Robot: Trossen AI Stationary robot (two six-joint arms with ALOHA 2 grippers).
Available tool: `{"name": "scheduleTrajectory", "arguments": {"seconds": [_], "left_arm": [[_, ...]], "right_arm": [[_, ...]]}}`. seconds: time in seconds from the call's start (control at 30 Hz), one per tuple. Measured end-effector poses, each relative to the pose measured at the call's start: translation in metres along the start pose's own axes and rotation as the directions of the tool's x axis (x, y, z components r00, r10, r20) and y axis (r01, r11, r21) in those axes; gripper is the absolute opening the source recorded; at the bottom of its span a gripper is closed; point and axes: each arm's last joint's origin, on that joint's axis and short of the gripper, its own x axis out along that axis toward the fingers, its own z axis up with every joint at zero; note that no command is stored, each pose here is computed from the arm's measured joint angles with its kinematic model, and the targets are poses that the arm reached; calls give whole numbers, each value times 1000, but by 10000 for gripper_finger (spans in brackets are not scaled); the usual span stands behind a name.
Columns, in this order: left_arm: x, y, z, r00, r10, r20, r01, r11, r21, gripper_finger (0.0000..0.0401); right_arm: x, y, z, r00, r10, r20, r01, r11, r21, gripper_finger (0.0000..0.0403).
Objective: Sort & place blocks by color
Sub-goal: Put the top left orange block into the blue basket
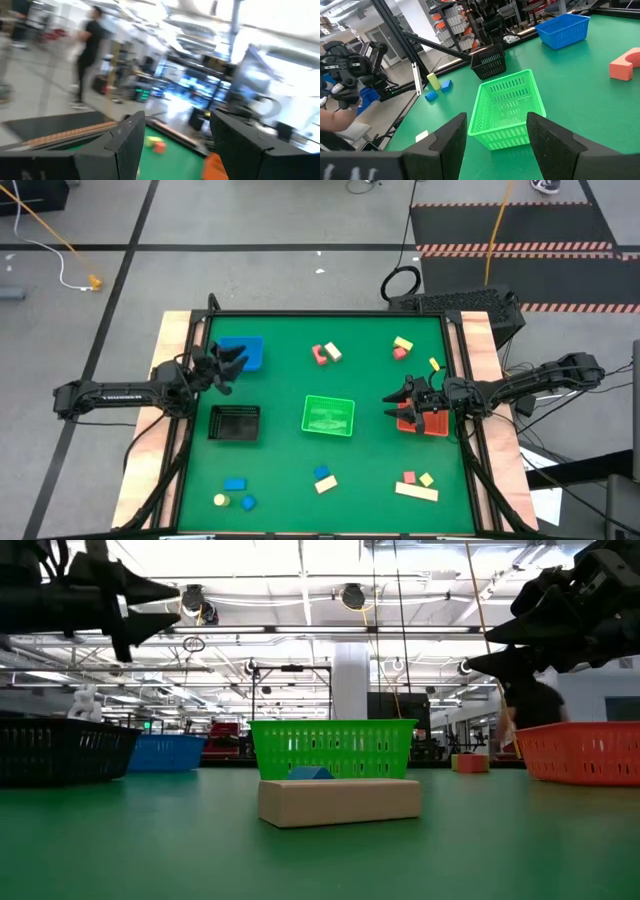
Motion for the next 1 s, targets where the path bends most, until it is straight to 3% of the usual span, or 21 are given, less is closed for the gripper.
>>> {"name": "scheduleTrajectory", "arguments": {"seconds": [0.23,0.37,0.63,1.0], "left_arm": [[1,-3,-3,992,-106,-61,105,994,-18,225],[9,-7,3,991,-95,-97,95,995,4,225],[39,-18,12,958,-25,-286,72,985,154,225],[96,-22,-22,849,83,-522,54,969,242,225]], "right_arm": [[0,0,0,1000,0,0,0,1000,0,197],[0,0,0,1000,0,0,0,1000,0,197],[0,0,0,1000,0,0,0,1000,0,197],[0,0,0,1000,0,0,0,1000,0,197]]}}
